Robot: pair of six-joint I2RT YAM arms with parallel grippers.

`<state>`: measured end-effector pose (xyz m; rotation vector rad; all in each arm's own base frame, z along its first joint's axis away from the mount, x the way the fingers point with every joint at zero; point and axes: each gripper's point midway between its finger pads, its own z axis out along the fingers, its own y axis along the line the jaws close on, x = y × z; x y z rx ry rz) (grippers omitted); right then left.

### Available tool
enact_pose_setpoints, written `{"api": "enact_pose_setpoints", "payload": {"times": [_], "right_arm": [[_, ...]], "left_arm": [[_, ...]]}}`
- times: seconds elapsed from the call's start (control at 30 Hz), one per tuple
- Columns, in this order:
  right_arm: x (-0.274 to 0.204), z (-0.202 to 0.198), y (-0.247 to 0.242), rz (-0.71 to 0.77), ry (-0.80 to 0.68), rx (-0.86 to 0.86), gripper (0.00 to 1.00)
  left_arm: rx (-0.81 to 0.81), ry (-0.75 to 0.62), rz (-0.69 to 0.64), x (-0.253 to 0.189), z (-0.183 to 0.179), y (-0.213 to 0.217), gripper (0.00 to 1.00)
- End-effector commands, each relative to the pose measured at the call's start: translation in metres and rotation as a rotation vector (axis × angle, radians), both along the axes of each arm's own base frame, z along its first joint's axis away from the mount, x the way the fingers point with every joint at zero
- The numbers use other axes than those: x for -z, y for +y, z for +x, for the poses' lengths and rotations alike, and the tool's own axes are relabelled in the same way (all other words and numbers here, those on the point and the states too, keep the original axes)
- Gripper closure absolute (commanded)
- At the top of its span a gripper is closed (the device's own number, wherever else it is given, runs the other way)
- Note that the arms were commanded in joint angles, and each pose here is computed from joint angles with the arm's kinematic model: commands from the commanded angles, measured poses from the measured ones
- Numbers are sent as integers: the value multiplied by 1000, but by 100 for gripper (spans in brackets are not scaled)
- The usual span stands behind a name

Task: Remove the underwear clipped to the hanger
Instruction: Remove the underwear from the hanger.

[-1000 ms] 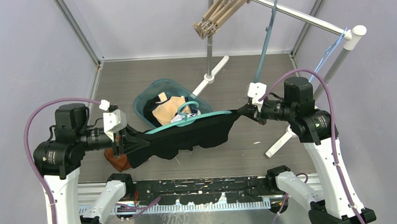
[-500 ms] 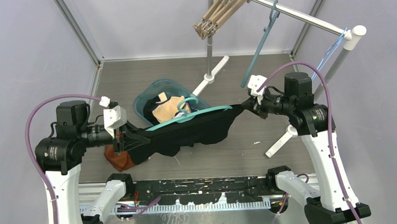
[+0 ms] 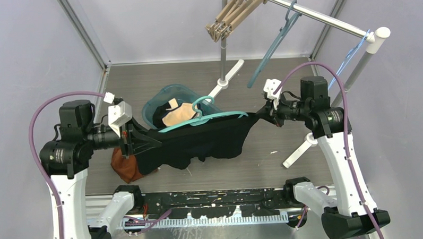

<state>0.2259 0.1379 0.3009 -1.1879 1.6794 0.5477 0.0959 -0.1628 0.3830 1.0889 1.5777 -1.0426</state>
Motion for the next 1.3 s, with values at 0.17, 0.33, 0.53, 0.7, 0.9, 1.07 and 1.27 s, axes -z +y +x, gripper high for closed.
{"api": "enact_pose_setpoints", "payload": {"times": [0.17, 0.33, 0.53, 0.7, 0.9, 1.07, 1.27], "right_arm": [[27, 23, -37, -135, 13, 161, 99], [38, 23, -36, -131, 39, 160, 99], [43, 6, -19, -63, 80, 54, 99], [37, -8, -6, -8, 91, -33, 99], [49, -7, -9, -21, 128, -12, 99], [63, 2, -16, -39, 161, 69, 99], [70, 17, -32, -57, 170, 212, 99]], "left_arm": [[61, -81, -104, -35, -3, -8, 100], [47, -64, -117, -37, 3, -8, 100], [7, -32, -127, -32, 16, -8, 100], [-44, 20, -138, -22, 32, -7, 100], [-70, 66, -185, -26, 45, -9, 100], [-71, 69, -203, -31, 50, -10, 100], [-76, 59, -204, -33, 51, -9, 100]]}}
